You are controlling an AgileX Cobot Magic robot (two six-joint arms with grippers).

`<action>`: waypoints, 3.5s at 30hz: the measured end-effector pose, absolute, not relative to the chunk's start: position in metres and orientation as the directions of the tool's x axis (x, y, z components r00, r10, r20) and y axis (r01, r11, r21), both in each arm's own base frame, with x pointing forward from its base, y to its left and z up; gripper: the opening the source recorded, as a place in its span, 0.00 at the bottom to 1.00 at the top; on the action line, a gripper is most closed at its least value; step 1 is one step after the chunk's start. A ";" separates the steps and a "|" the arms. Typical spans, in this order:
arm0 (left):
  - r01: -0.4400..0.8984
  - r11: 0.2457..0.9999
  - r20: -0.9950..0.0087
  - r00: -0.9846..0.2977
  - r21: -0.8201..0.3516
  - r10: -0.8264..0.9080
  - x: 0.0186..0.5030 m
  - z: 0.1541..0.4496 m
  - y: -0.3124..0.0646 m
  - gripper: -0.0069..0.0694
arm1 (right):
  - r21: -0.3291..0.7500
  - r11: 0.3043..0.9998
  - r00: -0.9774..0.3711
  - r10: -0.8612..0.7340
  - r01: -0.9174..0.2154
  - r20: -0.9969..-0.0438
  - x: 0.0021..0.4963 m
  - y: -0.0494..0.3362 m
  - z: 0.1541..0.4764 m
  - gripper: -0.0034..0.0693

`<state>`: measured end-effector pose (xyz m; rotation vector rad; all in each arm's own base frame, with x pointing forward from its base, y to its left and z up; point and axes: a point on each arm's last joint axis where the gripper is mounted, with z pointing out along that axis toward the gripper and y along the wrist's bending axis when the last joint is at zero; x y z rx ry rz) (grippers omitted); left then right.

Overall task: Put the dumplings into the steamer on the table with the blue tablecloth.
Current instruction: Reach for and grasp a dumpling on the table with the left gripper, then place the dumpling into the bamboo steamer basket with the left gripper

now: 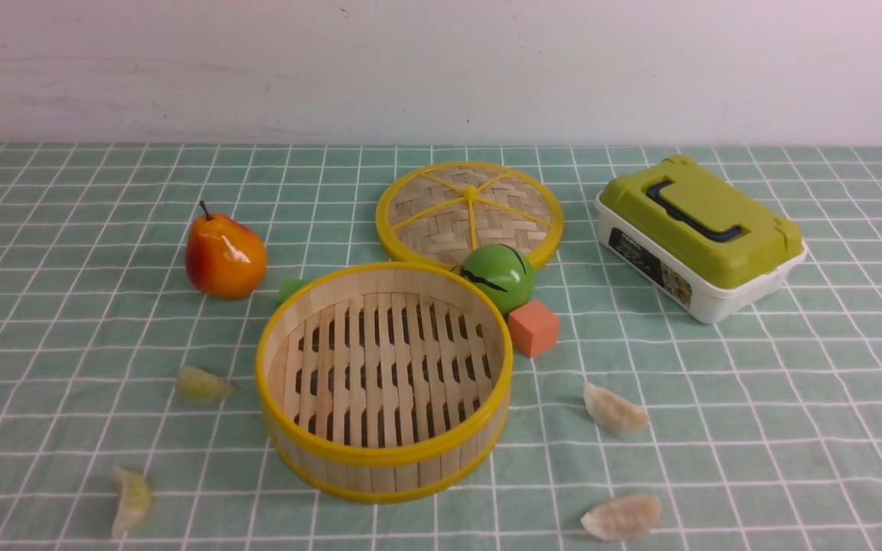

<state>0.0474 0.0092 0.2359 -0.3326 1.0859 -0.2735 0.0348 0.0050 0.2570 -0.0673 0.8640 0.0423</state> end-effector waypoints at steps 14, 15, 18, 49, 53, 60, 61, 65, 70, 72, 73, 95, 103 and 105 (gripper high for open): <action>0.256 0.857 -0.671 0.537 -0.448 -0.511 0.034 0.368 0.003 0.25 | -0.008 0.998 0.494 0.023 -0.061 -0.869 0.044 0.003 0.326 0.03; 0.213 0.873 -0.724 0.492 -0.438 -0.483 0.044 0.374 0.003 0.21 | -0.022 0.998 0.441 0.004 -0.053 -0.898 0.051 0.003 0.329 0.03; 0.080 0.890 -0.840 0.300 -0.449 -0.451 0.081 0.380 0.006 0.12 | -0.078 0.996 0.235 -0.066 -0.043 -0.970 0.081 0.005 0.321 0.03; -0.171 0.981 -0.347 -0.918 -0.090 -0.192 0.271 0.207 -0.042 0.58 | 0.262 0.923 -0.801 -0.076 -0.282 -0.594 0.173 0.079 0.236 0.05; -0.183 0.981 -0.306 -0.932 -0.062 -0.193 0.281 0.185 -0.042 0.64 | 0.275 0.921 -0.804 -0.064 -0.275 -0.592 0.173 0.079 0.236 0.06; -0.227 0.973 -0.223 -0.947 -0.038 -0.229 0.287 0.157 -0.043 0.50 | 0.288 0.919 -0.805 -0.049 -0.268 -0.592 0.173 0.080 0.236 0.06; -0.227 0.973 -0.226 -0.947 -0.037 -0.229 0.288 0.157 -0.043 0.43 | 0.293 0.919 -0.805 -0.044 -0.266 -0.591 0.173 0.080 0.237 0.06; -0.226 0.973 -0.231 -0.946 -0.039 -0.229 0.288 0.159 -0.043 0.34 | 0.302 0.917 -0.805 -0.033 -0.260 -0.593 0.173 0.081 0.237 0.06; -0.182 0.975 -0.305 -0.928 -0.125 -0.212 0.308 0.218 -0.058 0.35 | 0.303 0.918 -0.799 -0.025 -0.257 -0.601 0.175 0.081 0.237 0.07; -0.120 0.972 -0.364 -0.912 -0.200 -0.188 0.317 0.252 -0.072 0.35 | 0.302 0.918 -0.796 -0.023 -0.256 -0.605 0.175 0.081 0.238 0.08; -0.119 0.970 -0.368 -0.910 -0.211 -0.192 0.318 0.255 -0.074 0.35 | 0.302 0.918 -0.796 -0.023 -0.256 -0.605 0.175 0.081 0.238 0.08; -0.029 0.934 -0.398 -0.900 -0.357 -0.180 0.383 0.195 -0.171 0.56 | 0.315 0.914 -0.829 -0.041 -0.257 -0.557 0.171 0.081 0.235 0.10; 0.060 0.965 -0.438 -0.897 -0.255 -0.059 0.363 0.259 -0.157 0.71 | 0.325 0.912 -0.831 -0.032 -0.252 -0.555 0.171 0.082 0.235 0.10; 0.085 0.984 -0.468 -0.884 -0.156 0.002 0.352 0.281 -0.145 0.71 | 0.327 0.911 -0.832 -0.030 -0.251 -0.554 0.170 0.082 0.235 0.11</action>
